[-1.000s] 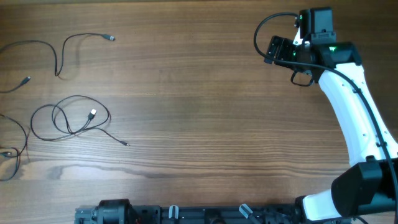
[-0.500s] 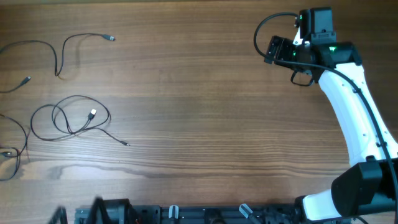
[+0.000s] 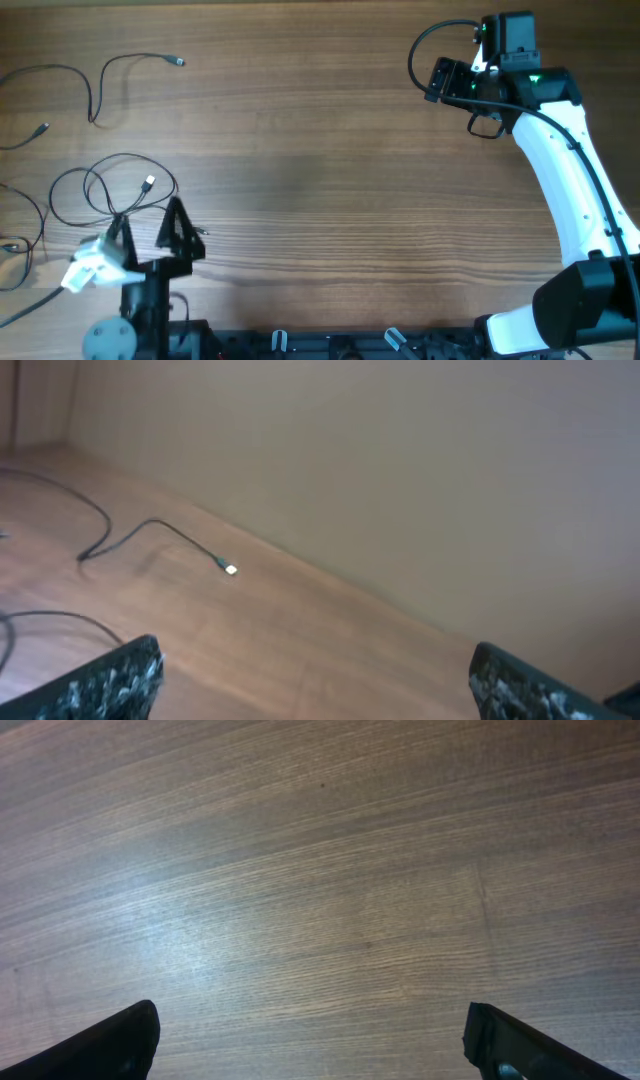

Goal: Untangle cables

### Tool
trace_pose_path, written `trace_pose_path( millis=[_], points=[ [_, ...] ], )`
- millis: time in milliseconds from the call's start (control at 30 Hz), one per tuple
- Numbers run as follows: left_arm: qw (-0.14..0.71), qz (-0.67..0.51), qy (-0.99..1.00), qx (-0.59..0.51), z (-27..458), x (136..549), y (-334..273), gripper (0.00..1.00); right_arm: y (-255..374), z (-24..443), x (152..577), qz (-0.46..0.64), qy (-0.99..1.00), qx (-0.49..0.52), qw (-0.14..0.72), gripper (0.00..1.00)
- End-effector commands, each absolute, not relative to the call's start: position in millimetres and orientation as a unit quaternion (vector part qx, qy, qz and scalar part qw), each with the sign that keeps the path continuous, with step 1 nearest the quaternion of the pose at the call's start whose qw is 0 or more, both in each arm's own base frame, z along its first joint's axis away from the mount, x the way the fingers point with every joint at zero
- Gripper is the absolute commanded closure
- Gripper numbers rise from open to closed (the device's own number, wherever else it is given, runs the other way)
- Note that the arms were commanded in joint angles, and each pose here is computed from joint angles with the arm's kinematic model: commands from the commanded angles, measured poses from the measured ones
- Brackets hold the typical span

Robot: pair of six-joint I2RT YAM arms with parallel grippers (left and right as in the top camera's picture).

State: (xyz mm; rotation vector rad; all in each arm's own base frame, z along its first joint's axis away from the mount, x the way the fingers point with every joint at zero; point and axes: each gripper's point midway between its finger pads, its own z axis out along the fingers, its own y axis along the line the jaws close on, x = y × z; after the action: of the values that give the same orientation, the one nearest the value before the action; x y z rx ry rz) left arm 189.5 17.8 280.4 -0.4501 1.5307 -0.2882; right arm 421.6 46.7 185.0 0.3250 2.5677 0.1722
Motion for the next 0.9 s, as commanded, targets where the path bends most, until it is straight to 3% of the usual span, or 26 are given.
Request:
trace_pose_path(
  millis=[0,867],
  points=[
    [0.689,-0.139,0.687,-0.186,259,206,12,0.00,48,180,421,0.066,0.954,0.122,0.264,0.00],
    [0.686,-0.137,0.689,-0.187,170,247,14,0.00,48,180,420,0.066,0.955,0.122,0.264,0.00]
  ],
)
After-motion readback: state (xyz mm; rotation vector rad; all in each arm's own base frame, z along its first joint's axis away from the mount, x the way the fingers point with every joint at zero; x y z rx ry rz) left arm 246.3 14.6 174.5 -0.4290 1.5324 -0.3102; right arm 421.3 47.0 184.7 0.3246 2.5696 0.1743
